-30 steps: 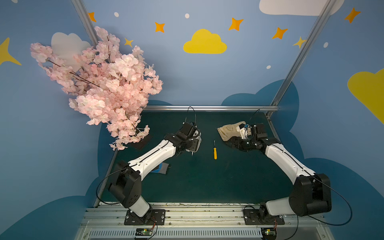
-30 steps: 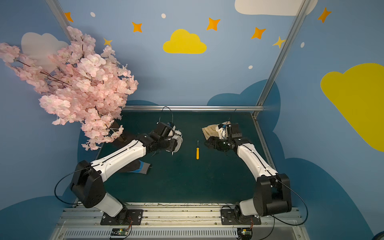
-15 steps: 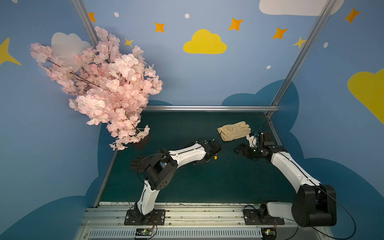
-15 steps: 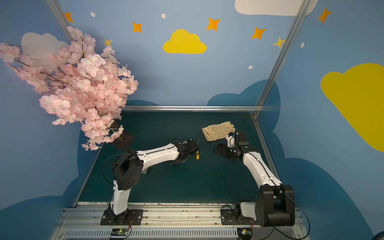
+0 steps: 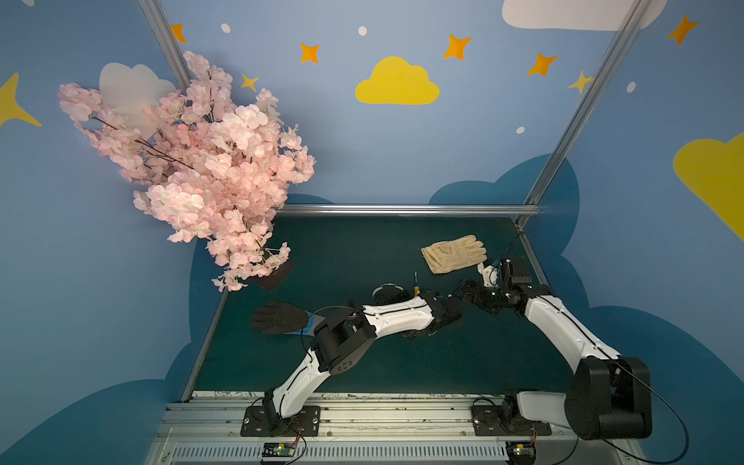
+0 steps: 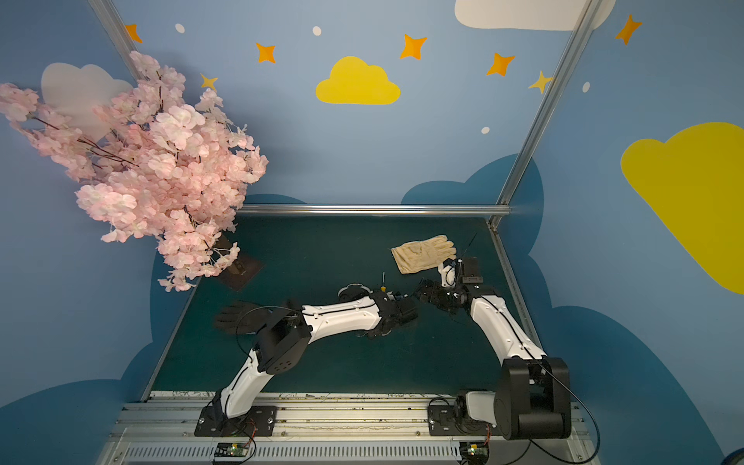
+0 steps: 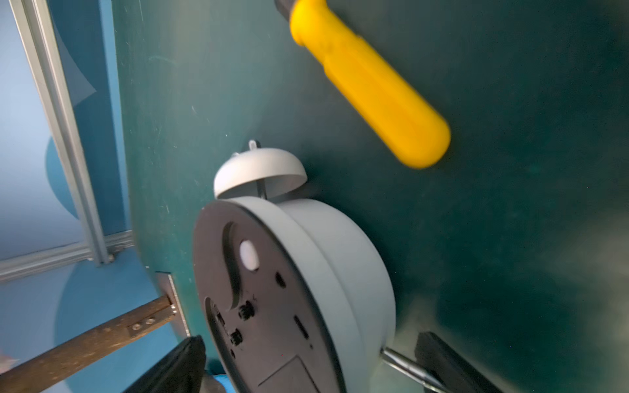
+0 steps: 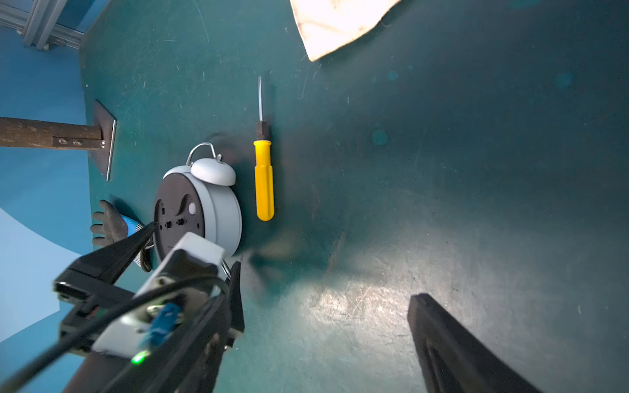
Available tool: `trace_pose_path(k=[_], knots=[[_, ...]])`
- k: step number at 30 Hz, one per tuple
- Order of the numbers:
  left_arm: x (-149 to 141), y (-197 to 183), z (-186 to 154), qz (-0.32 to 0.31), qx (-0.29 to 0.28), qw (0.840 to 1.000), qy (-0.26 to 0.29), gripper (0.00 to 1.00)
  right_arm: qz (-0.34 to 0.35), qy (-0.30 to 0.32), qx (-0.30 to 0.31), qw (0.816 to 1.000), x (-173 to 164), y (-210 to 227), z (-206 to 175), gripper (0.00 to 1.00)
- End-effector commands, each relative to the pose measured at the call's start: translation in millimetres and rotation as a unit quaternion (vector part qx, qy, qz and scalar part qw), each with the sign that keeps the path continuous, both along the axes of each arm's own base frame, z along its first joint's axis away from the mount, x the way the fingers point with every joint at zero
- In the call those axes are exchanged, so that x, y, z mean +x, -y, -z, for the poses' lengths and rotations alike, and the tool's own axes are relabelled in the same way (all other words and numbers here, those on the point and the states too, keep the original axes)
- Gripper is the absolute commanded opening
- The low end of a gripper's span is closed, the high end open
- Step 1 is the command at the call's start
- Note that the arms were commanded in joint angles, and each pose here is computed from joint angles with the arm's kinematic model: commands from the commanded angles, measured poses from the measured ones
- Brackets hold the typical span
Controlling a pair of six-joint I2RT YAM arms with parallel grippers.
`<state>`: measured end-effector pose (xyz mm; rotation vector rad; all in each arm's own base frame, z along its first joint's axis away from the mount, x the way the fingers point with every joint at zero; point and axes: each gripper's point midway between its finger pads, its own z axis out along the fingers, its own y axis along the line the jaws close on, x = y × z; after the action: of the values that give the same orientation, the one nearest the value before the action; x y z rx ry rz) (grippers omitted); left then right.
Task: Remove the battery from the alarm
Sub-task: Adjust the alarm at the center of the board.
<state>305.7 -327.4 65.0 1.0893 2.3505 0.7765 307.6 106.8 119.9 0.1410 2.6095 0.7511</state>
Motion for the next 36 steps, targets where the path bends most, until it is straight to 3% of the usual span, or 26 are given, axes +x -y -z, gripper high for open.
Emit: trace_pose_path(k=[1, 4, 7, 13, 16, 21, 24, 28, 31, 36], knots=[[-4, 16, -44, -0.006, -0.096, 0.995, -0.009, 1.00, 0.002, 0.013, 0.006, 1.000, -1, 0, -9, 0.87], [-9, 13, -70, -0.003, -0.173, 0.984, -0.032, 1.00, -0.001, 0.008, 0.010, 1.000, -2, -5, -11, 0.87], [-12, 2, -82, -0.009, -0.266, 0.960, -0.088, 1.00, -0.012, 0.001, 0.007, 1.000, -5, -17, -7, 0.86], [-32, 4, -93, 0.020, -0.360, 0.919, -0.161, 1.00, -0.004, -0.015, 0.023, 1.000, -11, -37, 3, 0.85], [-8, -15, -88, -0.015, -0.423, 0.886, -0.187, 0.98, -0.021, -0.028, 0.039, 0.999, -20, -65, 7, 0.79], [36, -20, -82, -0.017, -0.530, 0.814, -0.237, 0.79, -0.028, -0.039, 0.082, 0.995, -25, -117, 21, 0.66], [60, -22, -71, -0.025, -0.553, 0.792, -0.257, 0.73, -0.006, -0.034, 0.116, 0.993, -16, -135, 25, 0.64], [80, -23, -55, -0.027, -0.555, 0.786, -0.271, 0.73, -0.018, -0.044, 0.132, 0.990, -18, -162, 34, 0.62], [83, -15, -39, -0.025, -0.555, 0.774, -0.304, 0.73, -0.027, -0.050, 0.126, 0.990, -21, -179, 41, 0.61], [73, -14, -26, -0.042, -0.565, 0.750, -0.341, 0.64, -0.032, -0.055, 0.128, 0.990, -10, -190, 44, 0.59]])
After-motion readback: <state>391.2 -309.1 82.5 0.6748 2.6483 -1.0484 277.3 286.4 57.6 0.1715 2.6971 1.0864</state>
